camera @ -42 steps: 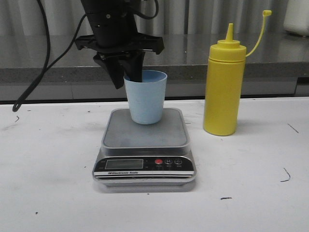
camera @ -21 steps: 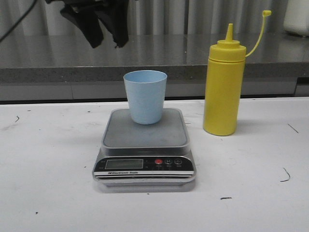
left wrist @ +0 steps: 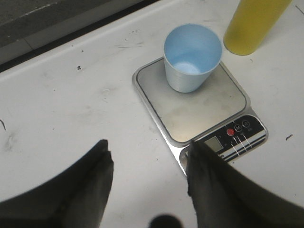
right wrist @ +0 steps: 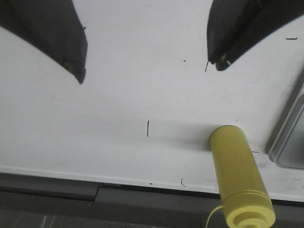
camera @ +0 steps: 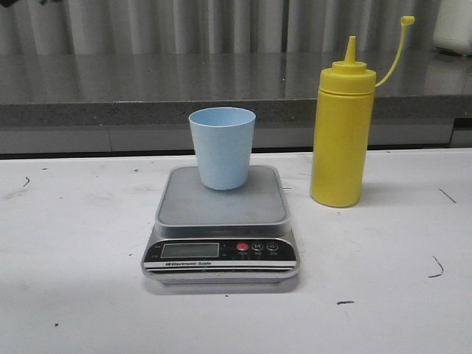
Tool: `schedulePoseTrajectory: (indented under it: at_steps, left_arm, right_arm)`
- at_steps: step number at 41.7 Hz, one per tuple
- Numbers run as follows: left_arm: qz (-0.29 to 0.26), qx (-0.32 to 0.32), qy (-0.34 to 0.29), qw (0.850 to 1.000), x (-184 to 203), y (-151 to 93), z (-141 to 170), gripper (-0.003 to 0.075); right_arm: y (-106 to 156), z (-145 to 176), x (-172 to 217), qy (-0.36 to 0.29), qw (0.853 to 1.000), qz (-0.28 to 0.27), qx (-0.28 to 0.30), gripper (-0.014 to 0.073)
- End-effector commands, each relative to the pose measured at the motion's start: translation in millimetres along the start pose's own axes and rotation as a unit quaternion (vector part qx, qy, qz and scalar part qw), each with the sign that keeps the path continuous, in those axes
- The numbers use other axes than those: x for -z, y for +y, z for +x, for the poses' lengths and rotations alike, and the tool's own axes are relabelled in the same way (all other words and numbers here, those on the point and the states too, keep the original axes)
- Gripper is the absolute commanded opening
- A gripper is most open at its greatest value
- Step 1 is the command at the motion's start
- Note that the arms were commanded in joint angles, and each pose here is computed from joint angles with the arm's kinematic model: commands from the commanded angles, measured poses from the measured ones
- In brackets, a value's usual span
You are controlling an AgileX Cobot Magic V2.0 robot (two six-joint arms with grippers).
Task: Pour seasoning into cup on scale with both arms
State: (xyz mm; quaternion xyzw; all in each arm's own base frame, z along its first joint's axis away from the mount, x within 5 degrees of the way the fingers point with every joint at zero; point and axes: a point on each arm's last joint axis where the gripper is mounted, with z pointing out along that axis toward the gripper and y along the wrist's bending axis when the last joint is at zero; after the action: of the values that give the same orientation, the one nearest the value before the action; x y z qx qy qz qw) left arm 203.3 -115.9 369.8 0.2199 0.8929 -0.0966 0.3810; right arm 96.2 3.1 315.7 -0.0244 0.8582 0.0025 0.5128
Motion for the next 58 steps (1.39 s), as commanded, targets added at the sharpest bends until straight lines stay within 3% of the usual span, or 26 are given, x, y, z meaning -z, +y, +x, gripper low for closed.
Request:
schedulePoseTrajectory:
  at_steps: [1,18,58]
  left_arm:
    - [0.003,0.017,-0.07,0.997,30.1,1.5,6.2,0.0356]
    - [0.005,0.02,-0.112,0.994,73.4,4.8,69.2,0.0356]
    - [0.005,0.02,-0.118,0.993,77.8,4.9,71.0,0.0356]
  right_arm:
    - [-1.1,-13.5,2.7,-0.042,0.999,0.006,0.01,0.0549]
    - [-1.1,-13.5,2.7,-0.042,0.999,0.006,0.01,0.0549]
    - [0.8,-13.9,2.7,-0.044,0.999,-0.005,-0.004,0.0549]
